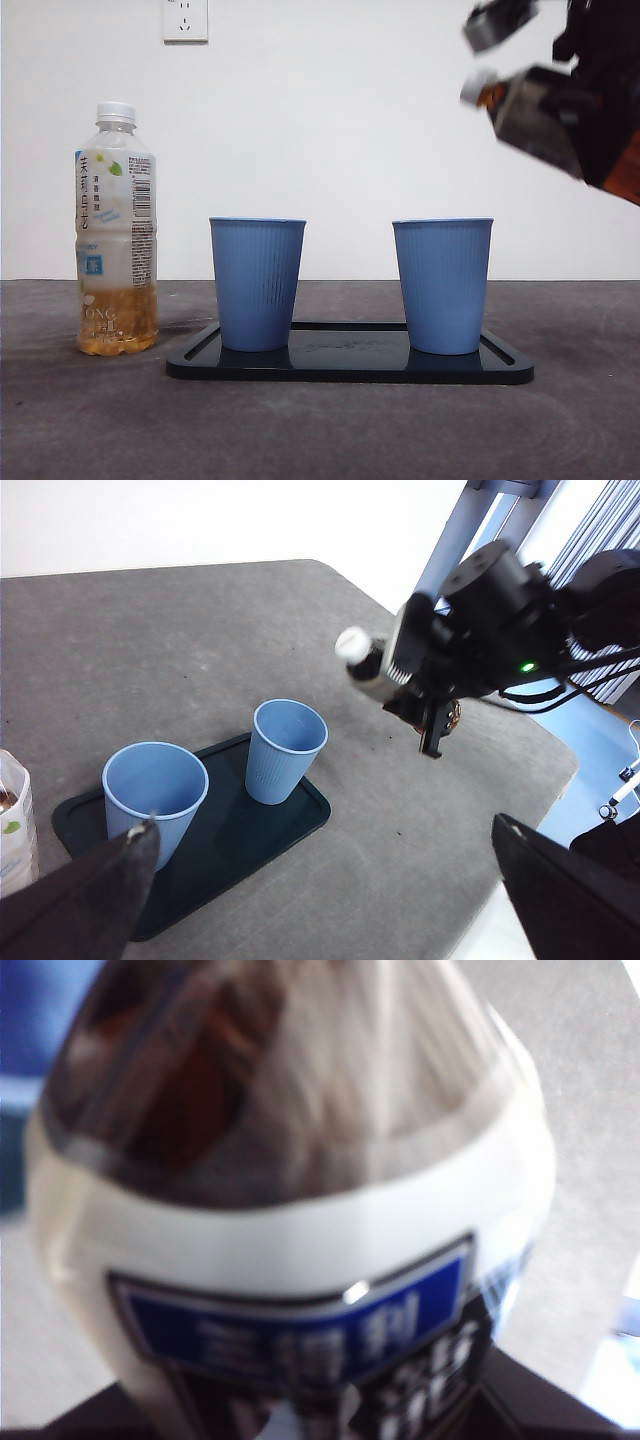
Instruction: Pour the drink into the cup
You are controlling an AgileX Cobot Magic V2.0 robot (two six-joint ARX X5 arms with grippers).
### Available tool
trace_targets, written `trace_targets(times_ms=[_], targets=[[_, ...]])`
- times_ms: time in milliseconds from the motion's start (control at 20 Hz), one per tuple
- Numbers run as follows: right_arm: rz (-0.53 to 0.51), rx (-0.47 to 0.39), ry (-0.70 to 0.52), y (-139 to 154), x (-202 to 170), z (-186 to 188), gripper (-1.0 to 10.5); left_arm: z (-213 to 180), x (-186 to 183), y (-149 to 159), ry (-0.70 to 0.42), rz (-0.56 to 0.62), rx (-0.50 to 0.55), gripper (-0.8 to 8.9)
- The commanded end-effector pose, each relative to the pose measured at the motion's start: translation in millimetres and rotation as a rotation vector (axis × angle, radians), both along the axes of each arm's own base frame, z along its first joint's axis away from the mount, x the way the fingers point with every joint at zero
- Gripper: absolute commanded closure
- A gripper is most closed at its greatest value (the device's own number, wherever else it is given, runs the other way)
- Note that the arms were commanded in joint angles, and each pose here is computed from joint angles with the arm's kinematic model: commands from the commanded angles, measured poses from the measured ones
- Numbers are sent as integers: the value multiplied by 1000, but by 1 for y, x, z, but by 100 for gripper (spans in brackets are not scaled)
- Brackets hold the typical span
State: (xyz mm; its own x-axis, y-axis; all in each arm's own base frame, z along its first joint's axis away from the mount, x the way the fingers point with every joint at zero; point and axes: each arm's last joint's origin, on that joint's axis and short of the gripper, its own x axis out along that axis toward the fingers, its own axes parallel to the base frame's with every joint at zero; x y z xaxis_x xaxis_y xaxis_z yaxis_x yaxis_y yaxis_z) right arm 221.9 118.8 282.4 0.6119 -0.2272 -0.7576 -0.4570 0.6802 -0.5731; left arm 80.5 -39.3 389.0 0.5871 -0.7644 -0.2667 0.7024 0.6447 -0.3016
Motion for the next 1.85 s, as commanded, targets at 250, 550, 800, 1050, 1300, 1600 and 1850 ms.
trace_targets(times_ms=[250,550,800,1050,1300,1600,1850], targets=[[51,-342,-5,24,14,-18,757,6,-1,0,-33,-9,0,283],[91,-500,0,37,16,-30,757,6,-1,0,-33,-10,0,283],[78,-546,-16,38,17,-31,757,6,-1,0,-33,-11,0,283],[78,-547,-17,38,17,-31,757,6,-1,0,-32,-11,0,283],[77,-547,-17,38,17,-31,757,6,-1,0,-25,-11,2,283],[58,-554,-34,38,17,-30,757,4,-1,0,-12,-11,6,283],[-54,-439,-103,34,13,-25,758,4,-1,0,-12,-11,6,283]])
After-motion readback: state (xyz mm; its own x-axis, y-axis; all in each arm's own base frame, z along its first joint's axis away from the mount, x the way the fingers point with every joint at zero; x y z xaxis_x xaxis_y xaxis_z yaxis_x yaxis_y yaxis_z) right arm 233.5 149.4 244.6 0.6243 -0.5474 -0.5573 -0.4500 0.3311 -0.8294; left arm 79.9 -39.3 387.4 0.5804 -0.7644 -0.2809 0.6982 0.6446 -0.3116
